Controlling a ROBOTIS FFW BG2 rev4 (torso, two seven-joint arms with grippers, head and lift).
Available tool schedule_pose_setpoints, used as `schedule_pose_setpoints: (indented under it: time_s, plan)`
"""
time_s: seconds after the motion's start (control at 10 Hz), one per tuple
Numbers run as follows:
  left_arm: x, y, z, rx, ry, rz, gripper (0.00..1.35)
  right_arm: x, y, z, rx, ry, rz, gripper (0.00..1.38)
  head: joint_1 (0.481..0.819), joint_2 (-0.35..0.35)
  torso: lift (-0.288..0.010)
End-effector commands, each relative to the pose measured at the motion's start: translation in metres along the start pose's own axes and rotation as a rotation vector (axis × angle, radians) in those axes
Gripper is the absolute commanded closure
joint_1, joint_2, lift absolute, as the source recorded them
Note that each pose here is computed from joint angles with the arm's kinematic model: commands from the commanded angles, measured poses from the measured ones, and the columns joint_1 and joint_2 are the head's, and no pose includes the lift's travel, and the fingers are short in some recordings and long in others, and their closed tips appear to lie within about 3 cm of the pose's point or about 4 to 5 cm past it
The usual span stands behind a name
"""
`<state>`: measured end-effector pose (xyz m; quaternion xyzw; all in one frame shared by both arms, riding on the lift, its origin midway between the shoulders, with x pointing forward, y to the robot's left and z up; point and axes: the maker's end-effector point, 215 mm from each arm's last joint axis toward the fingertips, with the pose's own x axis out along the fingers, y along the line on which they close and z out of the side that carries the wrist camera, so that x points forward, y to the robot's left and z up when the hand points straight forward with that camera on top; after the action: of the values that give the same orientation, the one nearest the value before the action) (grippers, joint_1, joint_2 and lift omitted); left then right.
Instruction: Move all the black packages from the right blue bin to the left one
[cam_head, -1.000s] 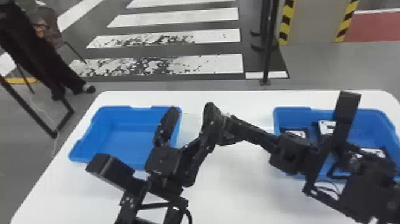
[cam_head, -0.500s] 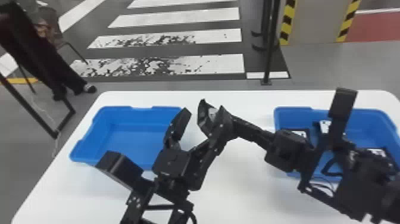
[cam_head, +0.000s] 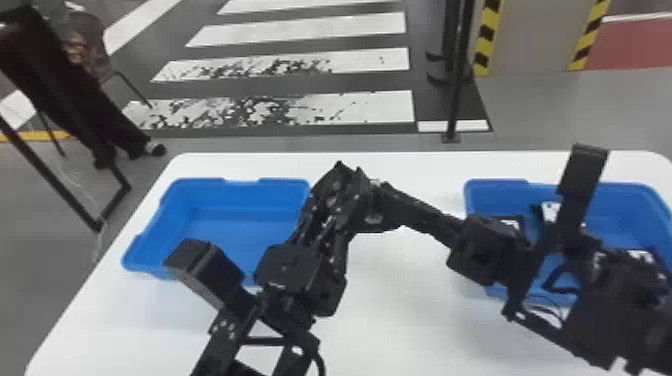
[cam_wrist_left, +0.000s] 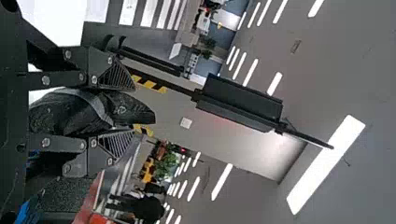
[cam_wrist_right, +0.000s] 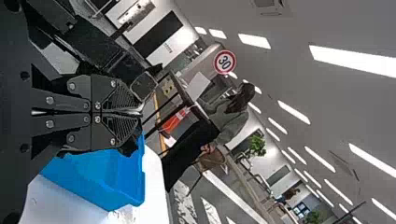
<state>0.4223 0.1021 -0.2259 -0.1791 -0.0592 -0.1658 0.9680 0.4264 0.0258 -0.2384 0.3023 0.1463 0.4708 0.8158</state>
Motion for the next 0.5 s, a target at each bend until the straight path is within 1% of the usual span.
schedule_pose_setpoints:
  time_s: [0.0,0.2,0.3,0.4]
  plan:
    - [0.0,-0.003,0.0,0.018,0.017,-0.007,1.21,0.001,0.0,0.005,0.002,-0.017,0.005,1.21,0.695,0.169,-0.176]
    - [0.0,-0.01,0.0,0.009,0.018,-0.02,1.21,0.002,-0.002,0.012,0.003,-0.04,0.006,1.2,0.695,0.162,-0.176]
    - [-0.001,-0.011,0.005,0.0,0.0,-0.021,1.21,0.005,-0.002,0.014,0.024,-0.055,0.025,1.13,0.695,0.158,-0.176]
    - [-0.001,-0.006,0.009,0.004,-0.01,-0.012,1.21,0.005,-0.007,0.021,0.026,-0.087,0.032,1.03,0.695,0.155,-0.176]
